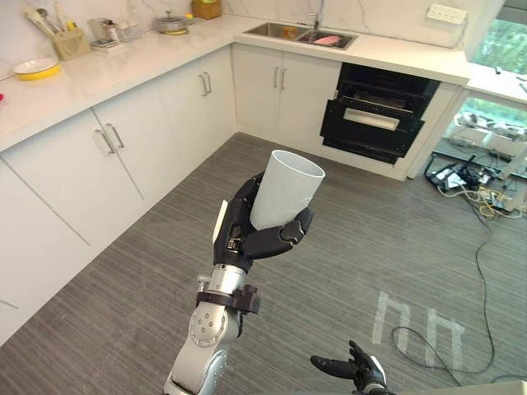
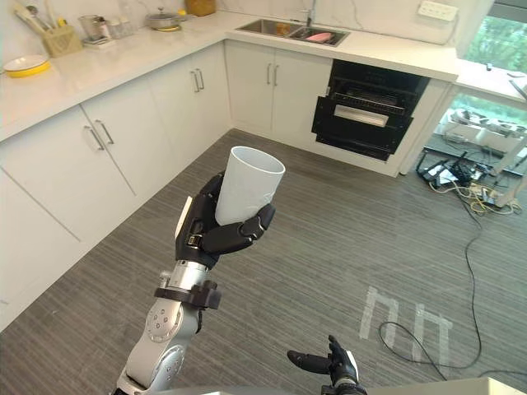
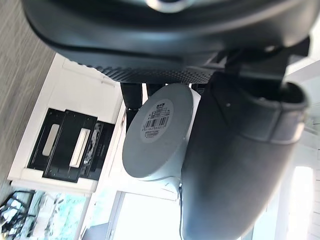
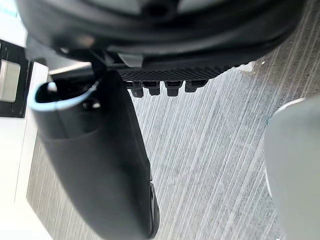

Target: Walk over to the sink, pick up the cup, carry it to the dishwasher, place the cup inside the dishwasher, then close the dishwasher door

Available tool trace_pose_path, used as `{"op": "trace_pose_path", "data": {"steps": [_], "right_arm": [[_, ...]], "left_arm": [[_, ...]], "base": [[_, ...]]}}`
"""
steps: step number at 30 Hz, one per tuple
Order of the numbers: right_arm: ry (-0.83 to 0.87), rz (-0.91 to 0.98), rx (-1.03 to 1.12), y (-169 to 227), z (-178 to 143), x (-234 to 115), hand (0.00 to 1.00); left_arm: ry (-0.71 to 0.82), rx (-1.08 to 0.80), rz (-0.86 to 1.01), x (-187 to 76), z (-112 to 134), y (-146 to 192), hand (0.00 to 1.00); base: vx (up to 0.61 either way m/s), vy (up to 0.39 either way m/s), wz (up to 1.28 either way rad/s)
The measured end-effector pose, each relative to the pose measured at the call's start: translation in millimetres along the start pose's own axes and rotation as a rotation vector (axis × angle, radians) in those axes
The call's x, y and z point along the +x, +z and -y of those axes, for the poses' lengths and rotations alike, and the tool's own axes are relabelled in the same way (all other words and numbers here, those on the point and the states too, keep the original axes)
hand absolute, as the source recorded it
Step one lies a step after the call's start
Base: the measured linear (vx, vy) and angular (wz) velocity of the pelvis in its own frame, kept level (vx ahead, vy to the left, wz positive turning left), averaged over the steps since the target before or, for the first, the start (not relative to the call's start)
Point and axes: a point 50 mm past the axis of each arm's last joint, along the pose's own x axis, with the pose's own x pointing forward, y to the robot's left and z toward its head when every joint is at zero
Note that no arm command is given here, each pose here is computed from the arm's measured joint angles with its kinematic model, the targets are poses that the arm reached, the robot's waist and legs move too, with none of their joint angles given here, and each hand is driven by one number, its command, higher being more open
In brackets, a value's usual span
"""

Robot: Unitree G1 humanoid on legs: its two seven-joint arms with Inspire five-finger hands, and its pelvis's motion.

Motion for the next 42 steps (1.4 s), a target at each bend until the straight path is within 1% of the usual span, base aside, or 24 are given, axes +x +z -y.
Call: {"op": "trace_pose_path", "data": {"steps": [3,6,10,13,18,19,33,38,42], "right_arm": [[-0.002,-0.017,-0.002,-1,0,2,1.00],[-0.007,-0.023,0.000,-1,1,3,1.00],[-0.023,-0.041,0.014,-2,3,5,1.00],[-0.033,-0.047,0.017,-3,6,5,1.00],[-0.034,-0.048,0.008,-2,6,6,1.00],[-0.072,-0.057,-0.046,-3,20,5,1.00],[-0.087,-0.087,-0.039,-7,21,6,1.00],[-0.107,-0.092,-0.036,-4,21,8,1.00],[-0.152,-0.094,-0.008,-4,28,8,1.00]], "left_arm": [[0.011,0.011,-0.008,-2,-4,-1,0.00],[0.035,0.027,-0.047,-4,-11,-10,0.00],[0.087,0.047,-0.114,-14,-22,-22,0.00],[0.127,0.056,-0.133,-21,-31,-24,0.00],[0.168,0.071,-0.133,-24,-40,-22,0.00],[0.221,0.100,-0.175,-39,-53,-25,0.00],[0.224,0.096,-0.174,-38,-53,-25,0.00],[0.261,0.083,-0.157,-37,-56,-23,0.00],[0.243,0.065,-0.138,-32,-50,-22,0.00]], "base": [[-0.01,-0.029,-0.25],[-0.03,-0.041,-0.06],[-0.07,-0.023,0.03],[-0.11,-0.001,0.05],[-0.12,0.005,0.08],[-0.03,0.001,0.00],[0.00,-0.001,0.00],[-0.02,0.007,-0.25],[0.05,0.054,-0.11]]}}
